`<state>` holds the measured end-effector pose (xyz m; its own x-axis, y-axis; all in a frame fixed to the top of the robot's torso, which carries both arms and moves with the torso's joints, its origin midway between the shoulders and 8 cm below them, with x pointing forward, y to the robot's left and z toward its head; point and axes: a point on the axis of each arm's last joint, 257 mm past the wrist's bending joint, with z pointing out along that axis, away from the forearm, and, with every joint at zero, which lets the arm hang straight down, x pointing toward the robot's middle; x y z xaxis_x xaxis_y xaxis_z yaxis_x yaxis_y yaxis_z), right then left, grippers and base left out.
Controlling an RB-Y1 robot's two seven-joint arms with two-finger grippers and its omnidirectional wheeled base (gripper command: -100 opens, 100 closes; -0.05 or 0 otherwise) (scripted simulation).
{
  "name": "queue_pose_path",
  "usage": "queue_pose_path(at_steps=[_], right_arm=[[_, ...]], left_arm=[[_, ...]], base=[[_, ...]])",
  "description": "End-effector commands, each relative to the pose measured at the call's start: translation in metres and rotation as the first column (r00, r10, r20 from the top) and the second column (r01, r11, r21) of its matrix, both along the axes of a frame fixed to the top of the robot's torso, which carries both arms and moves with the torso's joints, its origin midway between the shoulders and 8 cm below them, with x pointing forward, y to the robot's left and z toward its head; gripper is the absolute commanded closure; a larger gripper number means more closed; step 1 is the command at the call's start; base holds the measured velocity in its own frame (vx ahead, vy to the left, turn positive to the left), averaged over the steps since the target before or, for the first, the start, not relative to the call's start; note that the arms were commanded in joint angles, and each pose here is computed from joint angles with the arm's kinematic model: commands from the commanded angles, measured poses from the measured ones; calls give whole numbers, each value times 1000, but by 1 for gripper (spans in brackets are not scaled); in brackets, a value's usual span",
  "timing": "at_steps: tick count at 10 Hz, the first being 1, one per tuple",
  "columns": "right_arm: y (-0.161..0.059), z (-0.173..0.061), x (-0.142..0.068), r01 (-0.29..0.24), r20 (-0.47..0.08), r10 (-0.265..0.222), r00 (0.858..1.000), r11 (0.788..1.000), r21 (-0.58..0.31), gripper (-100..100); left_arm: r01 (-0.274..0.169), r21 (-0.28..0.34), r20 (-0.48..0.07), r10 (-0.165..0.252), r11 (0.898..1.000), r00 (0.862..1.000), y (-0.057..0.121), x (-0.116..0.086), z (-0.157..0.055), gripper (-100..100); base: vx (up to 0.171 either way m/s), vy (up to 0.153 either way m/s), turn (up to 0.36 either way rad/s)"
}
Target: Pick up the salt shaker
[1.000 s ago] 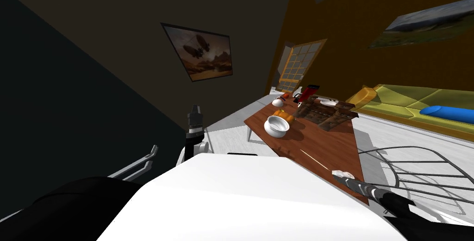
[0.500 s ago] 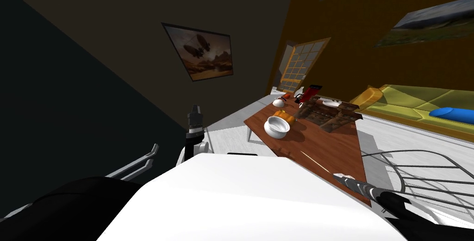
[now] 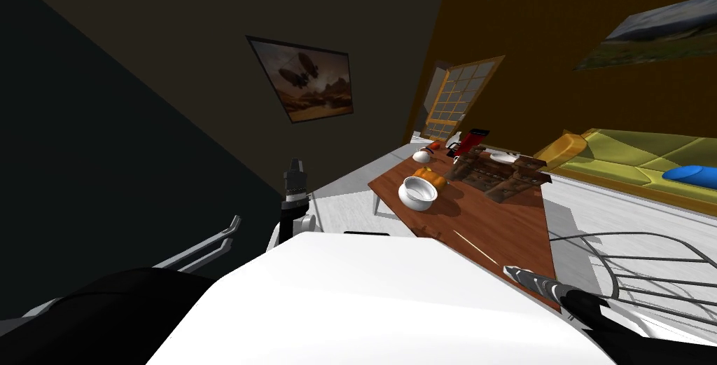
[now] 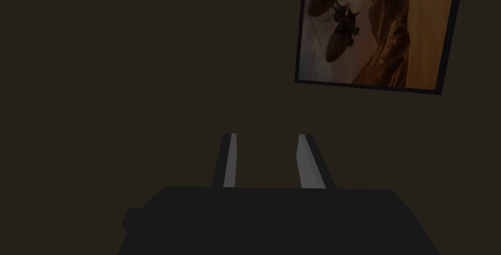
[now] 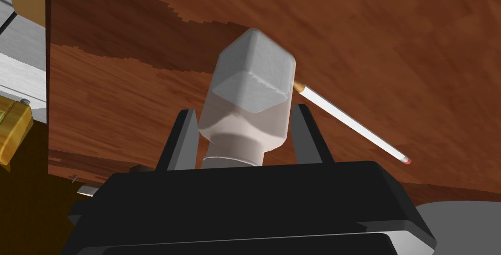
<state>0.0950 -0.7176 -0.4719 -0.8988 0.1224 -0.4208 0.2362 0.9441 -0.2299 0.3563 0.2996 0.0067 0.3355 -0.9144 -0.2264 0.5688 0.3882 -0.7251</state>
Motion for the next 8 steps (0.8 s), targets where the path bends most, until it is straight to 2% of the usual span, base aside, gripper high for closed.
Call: queue_pose_path(at_steps=[1, 3, 4, 5, 7, 8], right_arm=[[0, 0, 0, 0, 0, 0, 1000, 1000, 0, 100], [0, 0, 0, 0, 0, 0, 1000, 1000, -1, 100], [-1, 0, 0, 0, -1, 0, 1000, 1000, -2, 0], [-8, 12, 1, -9, -1, 9, 1000, 1000, -3, 100], [-9, 14, 1, -10, -1, 10, 1000, 1000, -5, 100], [-9, 14, 0, -10, -2, 10, 1000, 1000, -4, 0]], left_arm=[[0, 0, 0, 0, 1000, 1000, 0, 0, 0, 0], [0, 0, 0, 0, 1000, 1000, 0, 0, 0, 0], [0, 0, 0, 0, 1000, 1000, 0, 0, 0, 0], [0, 0, 0, 0, 1000, 1000, 0, 0, 0, 0], [0, 0, 0, 0, 1000, 1000, 0, 0, 0, 0], [0, 0, 0, 0, 1000, 1000, 0, 0, 0, 0]], base=[[0, 0, 0], [0, 0, 0], [0, 0, 0], [6, 53, -99], [-3, 66, -62], [-2, 8, -1]])
